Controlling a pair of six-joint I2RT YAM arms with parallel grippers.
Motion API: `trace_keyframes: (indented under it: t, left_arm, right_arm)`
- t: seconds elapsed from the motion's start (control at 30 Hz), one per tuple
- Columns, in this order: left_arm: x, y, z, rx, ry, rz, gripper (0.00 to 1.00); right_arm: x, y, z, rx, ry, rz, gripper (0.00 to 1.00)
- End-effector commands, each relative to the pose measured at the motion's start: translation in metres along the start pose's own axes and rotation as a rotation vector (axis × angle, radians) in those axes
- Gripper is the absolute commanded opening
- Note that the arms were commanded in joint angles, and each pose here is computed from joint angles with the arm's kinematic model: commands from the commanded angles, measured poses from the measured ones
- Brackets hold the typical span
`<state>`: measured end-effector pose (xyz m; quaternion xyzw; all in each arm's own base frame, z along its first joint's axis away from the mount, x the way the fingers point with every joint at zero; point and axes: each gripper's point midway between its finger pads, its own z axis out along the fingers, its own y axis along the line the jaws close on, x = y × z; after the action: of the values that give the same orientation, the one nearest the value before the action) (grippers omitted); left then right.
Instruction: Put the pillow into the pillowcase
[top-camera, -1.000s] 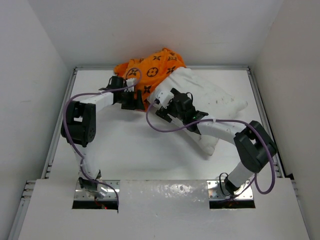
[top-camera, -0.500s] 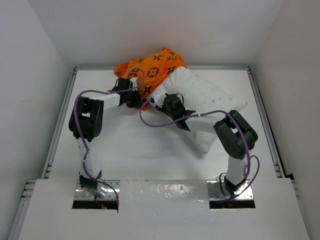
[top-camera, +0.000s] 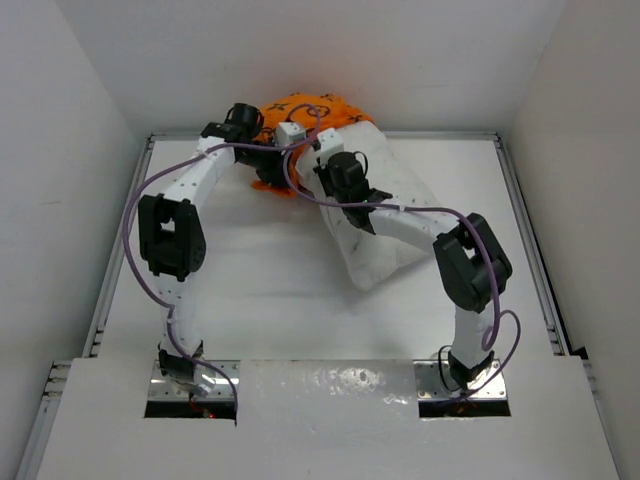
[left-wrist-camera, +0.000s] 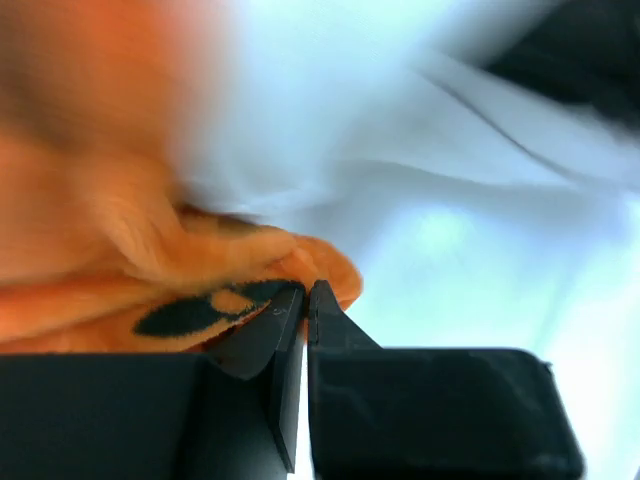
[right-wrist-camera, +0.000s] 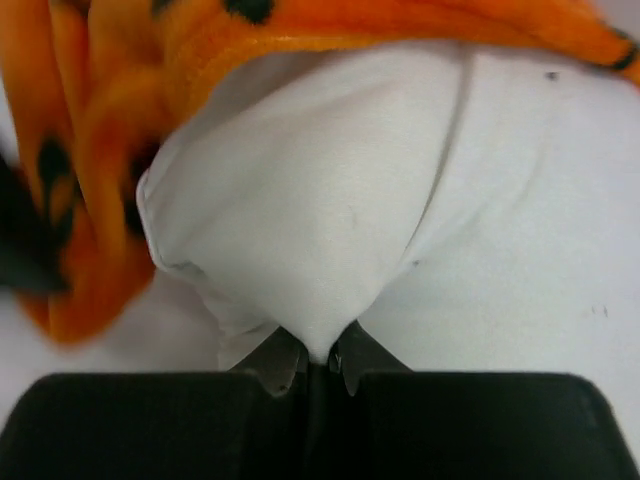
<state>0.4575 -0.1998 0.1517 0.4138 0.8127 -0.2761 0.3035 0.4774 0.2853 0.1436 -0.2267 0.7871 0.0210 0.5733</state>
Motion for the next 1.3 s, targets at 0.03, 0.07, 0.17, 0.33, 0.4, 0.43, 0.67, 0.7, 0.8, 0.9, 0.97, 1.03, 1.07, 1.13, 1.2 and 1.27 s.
trace_keyframes:
  t: [0.03,0.07,0.17,0.33,0.4,0.43,0.67,0.7,0.8,0.9,0.97,1.03,1.07,1.13,1.2,1.27]
  left_arm:
    - [-0.015,-0.114,-0.036,0.409,-0.044,0.303,0.00]
    - [-0.023,-0.120,-0.039,0.424,-0.074,0.314,0.00]
    - [-0.060,-0.133,-0.051,0.436,-0.171,0.367,0.00]
    - [-0.087,-0.154,-0.068,0.493,-0.261,0.381,0.00]
    - [-0.079,-0.160,-0.068,0.567,-0.292,0.310,0.00]
    - [-0.074,-0.160,-0.067,0.589,-0.297,0.276,0.00]
    - [-0.011,-0.113,-0.049,0.454,-0.117,0.114,0.51]
    - [-0.002,-0.106,-0.052,0.415,-0.073,0.104,0.53]
    - [-0.028,-0.079,-0.068,0.252,-0.067,0.206,0.56]
    - [-0.070,-0.065,-0.085,0.151,-0.149,0.285,0.56]
    - [-0.103,-0.052,-0.091,0.071,-0.228,0.289,0.57]
    - [-0.131,-0.017,-0.087,-0.101,-0.284,0.207,0.56]
    - [-0.136,-0.001,-0.084,-0.182,-0.291,0.181,0.56]
    - [-0.152,0.027,-0.072,-0.353,-0.305,0.194,0.56]
    - [-0.163,0.037,-0.052,-0.409,-0.324,0.262,0.57]
    - [-0.163,0.053,-0.036,-0.486,-0.307,0.284,0.58]
  right_arm:
    - [-0.155,-0.021,-0.023,0.047,-0.435,0.483,0.00]
    - [-0.157,-0.020,-0.021,0.048,-0.445,0.538,0.00]
    - [-0.155,-0.021,-0.017,0.068,-0.440,0.652,0.00]
    - [-0.138,-0.028,-0.006,0.148,-0.398,0.698,0.00]
    - [-0.124,-0.026,0.002,0.148,-0.377,0.714,0.00]
    - [-0.120,-0.021,0.005,0.130,-0.362,0.705,0.00]
    - [-0.073,0.065,-0.012,-0.337,-0.268,0.617,0.25]
    - [-0.084,0.066,-0.025,-0.380,-0.293,0.607,0.46]
    - [-0.090,0.057,-0.044,-0.375,-0.302,0.563,0.68]
    - [-0.093,0.041,-0.051,-0.349,-0.279,0.535,0.77]
    - [-0.105,0.029,-0.063,-0.384,-0.275,0.540,0.79]
    - [-0.111,-0.002,-0.063,-0.373,-0.237,0.589,0.79]
    - [-0.108,-0.029,-0.057,-0.334,-0.222,0.612,0.79]
    - [-0.103,-0.048,-0.050,-0.331,-0.154,0.616,0.82]
    - [-0.103,-0.076,-0.042,-0.308,-0.116,0.609,0.86]
    - [-0.079,-0.085,-0.025,-0.353,-0.022,0.630,0.90]
